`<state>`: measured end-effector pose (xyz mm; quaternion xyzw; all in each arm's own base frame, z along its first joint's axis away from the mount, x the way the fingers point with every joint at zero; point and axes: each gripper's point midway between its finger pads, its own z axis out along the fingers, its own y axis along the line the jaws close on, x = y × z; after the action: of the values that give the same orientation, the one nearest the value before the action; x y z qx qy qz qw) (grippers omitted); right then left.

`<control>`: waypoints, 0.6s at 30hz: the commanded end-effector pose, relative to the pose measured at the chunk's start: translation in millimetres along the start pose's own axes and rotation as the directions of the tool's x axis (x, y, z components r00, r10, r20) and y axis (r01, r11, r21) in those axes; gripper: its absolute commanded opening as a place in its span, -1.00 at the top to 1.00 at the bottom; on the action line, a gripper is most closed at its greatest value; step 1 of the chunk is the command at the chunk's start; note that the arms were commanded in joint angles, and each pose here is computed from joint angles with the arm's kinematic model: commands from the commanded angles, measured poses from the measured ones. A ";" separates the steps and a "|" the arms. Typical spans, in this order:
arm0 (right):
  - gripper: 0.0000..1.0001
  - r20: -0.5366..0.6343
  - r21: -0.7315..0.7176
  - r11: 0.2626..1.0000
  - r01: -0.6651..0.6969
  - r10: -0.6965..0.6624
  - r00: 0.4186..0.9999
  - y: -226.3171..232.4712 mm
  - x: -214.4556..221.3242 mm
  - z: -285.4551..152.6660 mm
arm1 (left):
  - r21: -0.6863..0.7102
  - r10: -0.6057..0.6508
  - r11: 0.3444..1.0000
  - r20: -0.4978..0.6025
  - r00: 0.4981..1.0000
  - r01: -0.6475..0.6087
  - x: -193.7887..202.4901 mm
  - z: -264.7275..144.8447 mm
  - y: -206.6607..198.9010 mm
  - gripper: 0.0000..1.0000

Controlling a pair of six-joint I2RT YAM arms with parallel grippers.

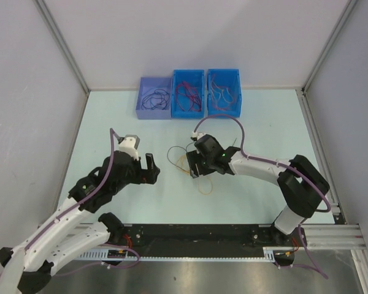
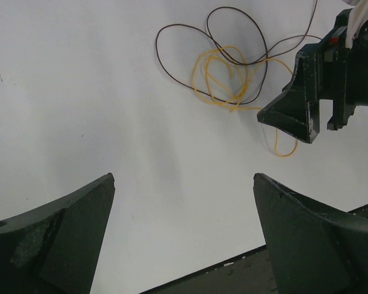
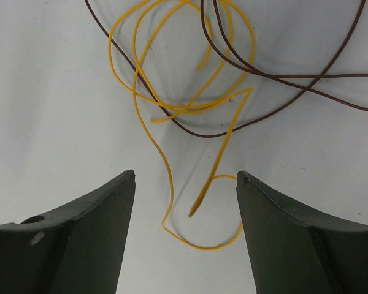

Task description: Untangle the cables

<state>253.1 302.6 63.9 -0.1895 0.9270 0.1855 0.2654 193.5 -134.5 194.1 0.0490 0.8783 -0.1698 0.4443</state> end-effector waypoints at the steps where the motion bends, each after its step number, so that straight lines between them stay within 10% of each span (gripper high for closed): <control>1: -0.40 -0.010 0.055 0.998 0.044 -0.043 0.999 1.2 -2.2 7.0 | 0.006 0.021 1.000 0.024 0.999 -0.022 -3.9 0.3 0.1 -0.99; 10: -0.07 -0.013 0.099 0.994 0.048 -0.047 0.999 -1.4 -1.5 16.4 | 0.007 0.022 1.000 0.022 1.000 -0.022 -2.8 1.2 0.1 -0.99; 18: 0.62 -0.003 0.125 0.991 0.051 -0.051 0.999 -3.6 -5.8 17.6 | 0.004 0.020 1.000 0.024 1.000 -0.020 -3.3 1.7 0.9 -0.99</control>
<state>254.4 304.1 41.7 -0.1995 0.9365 0.1285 0.2582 192.7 -133.7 192.2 0.0521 0.8785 -0.1682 0.4441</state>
